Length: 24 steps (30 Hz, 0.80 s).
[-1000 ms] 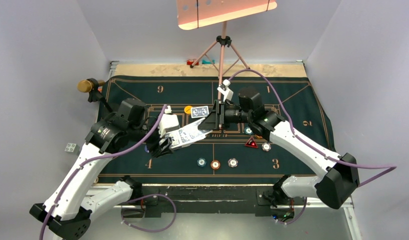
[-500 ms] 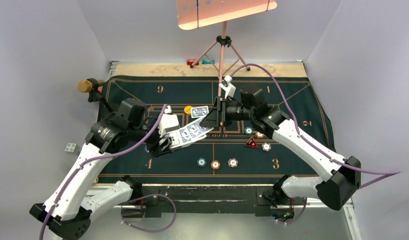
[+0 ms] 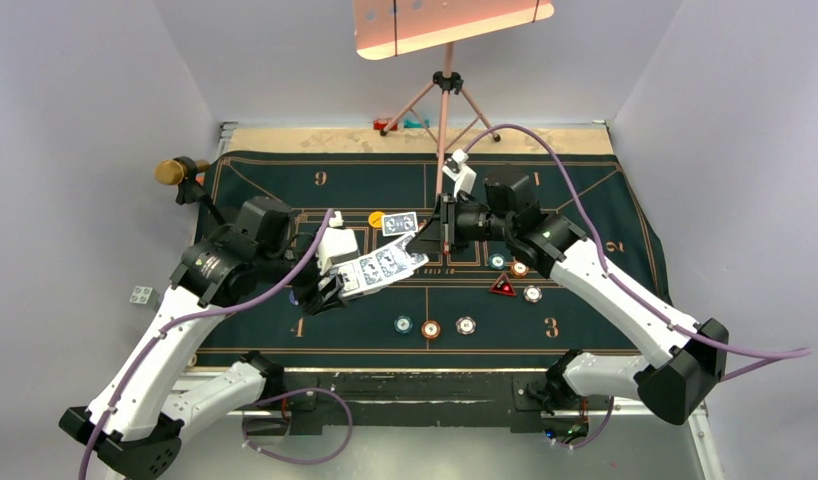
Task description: Distribute texas hold em gaming equipment
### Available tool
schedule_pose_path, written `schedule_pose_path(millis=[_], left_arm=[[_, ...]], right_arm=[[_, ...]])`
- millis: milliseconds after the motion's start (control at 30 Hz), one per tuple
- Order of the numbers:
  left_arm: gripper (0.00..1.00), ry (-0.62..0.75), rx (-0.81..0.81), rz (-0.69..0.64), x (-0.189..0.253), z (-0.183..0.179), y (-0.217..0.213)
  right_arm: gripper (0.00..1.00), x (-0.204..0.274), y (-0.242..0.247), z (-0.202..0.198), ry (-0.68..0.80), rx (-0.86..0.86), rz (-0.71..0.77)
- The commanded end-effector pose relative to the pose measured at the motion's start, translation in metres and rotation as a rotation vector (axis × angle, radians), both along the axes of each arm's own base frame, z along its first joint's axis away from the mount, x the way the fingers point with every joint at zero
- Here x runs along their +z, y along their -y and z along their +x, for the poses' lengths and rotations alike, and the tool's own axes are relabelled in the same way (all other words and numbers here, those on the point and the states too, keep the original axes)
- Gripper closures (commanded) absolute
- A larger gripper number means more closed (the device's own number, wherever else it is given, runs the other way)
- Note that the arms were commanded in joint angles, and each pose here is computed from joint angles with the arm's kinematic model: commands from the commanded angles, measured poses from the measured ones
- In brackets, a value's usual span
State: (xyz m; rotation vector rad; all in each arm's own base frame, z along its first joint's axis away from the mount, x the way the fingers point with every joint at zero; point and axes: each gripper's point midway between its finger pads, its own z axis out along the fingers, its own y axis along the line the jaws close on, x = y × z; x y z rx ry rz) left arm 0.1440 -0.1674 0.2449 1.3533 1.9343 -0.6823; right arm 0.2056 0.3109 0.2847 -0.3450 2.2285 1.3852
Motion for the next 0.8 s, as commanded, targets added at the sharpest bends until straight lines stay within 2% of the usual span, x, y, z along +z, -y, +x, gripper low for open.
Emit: schedule_pose_path(millis=[0, 467, 633, 767], left_arm=[[1.0, 0.07, -0.013, -0.054, 0.021, 0.005, 0.006], [1.0, 0.071, -0.014, -0.055, 0.02, 0.004, 0.005], [1.0, 0.074, -0.014, -0.053, 0.02, 0.005, 0.005], [1.0, 0.075, -0.014, -0.052, 0.02, 0.004, 0.004]], right_arm=[[0.95, 0.033, 0.001, 0.002, 0.085, -0.004, 0.041], [1.0, 0.056, 0.002, -0.002, 0.096, 0.03, 0.105], [1.0, 0.074, 0.017, 0.002, 0.085, 0.016, 0.199], [1.0, 0.076, 0.037, 0.015, 0.075, -0.032, 0.212]])
